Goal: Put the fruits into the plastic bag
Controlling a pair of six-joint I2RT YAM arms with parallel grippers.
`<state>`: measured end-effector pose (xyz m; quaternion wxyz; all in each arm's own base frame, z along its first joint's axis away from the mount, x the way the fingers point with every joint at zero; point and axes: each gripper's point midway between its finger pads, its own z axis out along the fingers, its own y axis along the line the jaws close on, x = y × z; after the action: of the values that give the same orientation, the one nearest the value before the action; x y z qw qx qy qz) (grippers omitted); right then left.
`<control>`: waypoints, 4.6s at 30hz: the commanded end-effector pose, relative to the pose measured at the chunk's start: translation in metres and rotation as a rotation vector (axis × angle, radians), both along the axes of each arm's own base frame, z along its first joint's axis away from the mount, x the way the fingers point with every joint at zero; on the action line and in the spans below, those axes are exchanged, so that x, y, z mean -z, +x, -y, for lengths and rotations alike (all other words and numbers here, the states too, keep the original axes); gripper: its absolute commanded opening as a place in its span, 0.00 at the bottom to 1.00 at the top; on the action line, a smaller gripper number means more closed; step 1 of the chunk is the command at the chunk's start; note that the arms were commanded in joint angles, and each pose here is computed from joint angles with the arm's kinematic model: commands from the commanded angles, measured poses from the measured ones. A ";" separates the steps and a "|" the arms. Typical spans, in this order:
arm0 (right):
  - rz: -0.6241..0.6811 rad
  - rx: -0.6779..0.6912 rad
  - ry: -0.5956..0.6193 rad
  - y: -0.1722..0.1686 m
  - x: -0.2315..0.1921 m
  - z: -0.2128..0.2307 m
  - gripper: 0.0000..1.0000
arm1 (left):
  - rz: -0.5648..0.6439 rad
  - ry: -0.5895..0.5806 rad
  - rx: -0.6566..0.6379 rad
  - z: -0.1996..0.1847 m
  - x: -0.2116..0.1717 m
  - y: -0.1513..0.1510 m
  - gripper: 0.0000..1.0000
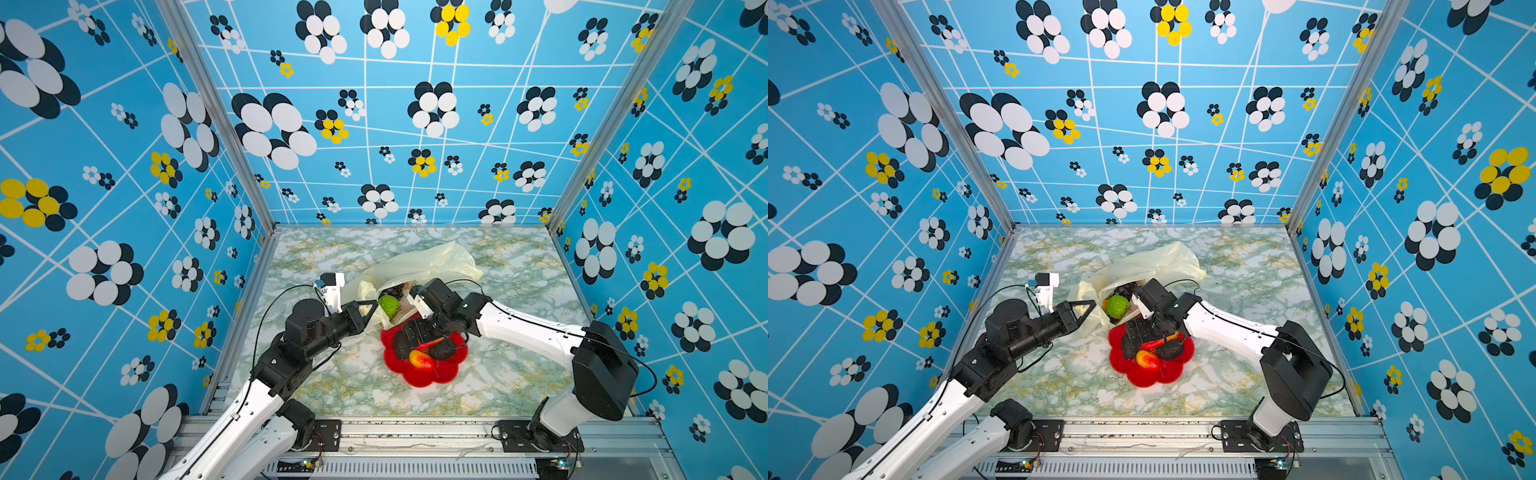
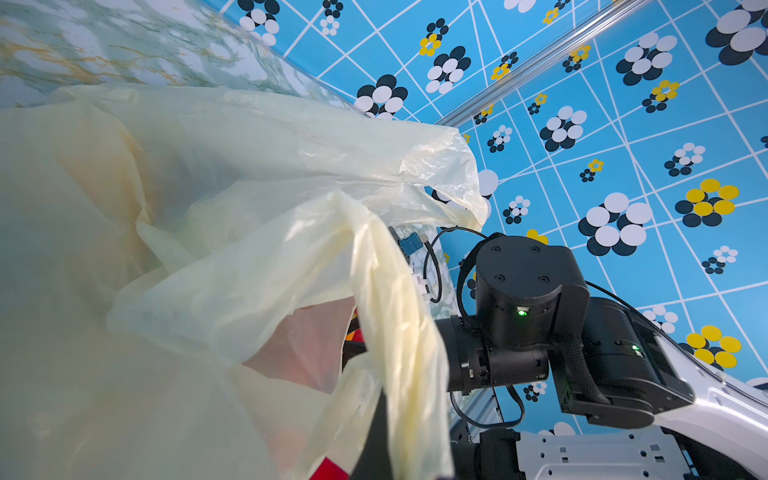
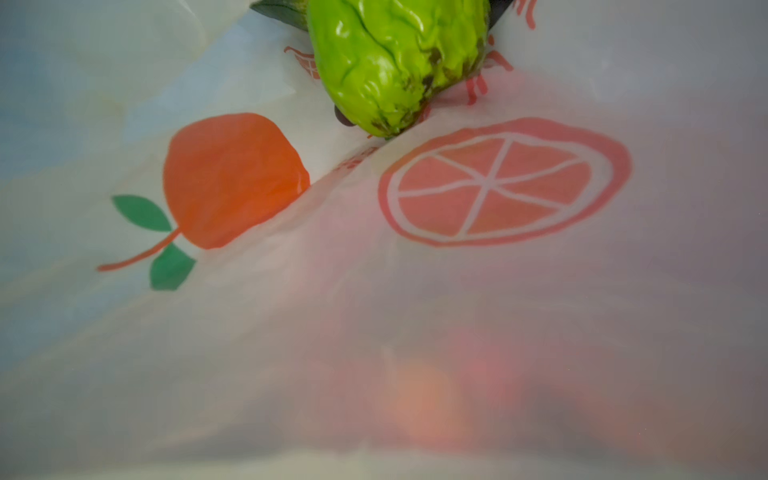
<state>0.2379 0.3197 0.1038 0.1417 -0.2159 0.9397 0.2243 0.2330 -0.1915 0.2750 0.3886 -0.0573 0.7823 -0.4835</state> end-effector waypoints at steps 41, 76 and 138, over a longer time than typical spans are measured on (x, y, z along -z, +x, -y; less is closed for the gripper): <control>-0.167 0.024 -0.129 0.000 0.068 -0.020 0.84 | 0.008 0.006 -0.025 -0.009 0.002 -0.005 0.00; 0.067 0.117 0.128 0.016 -0.045 -0.020 0.46 | 0.044 -0.019 -0.042 -0.014 -0.018 -0.010 0.00; 0.238 -0.203 0.398 0.048 -0.079 -0.117 0.53 | 0.029 -0.027 -0.052 -0.012 -0.009 -0.001 0.00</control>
<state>0.2943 0.4321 0.1838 0.3035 -0.3005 0.8208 0.3793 0.2301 -0.1817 0.2847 0.4032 -0.0817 0.7666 -0.4930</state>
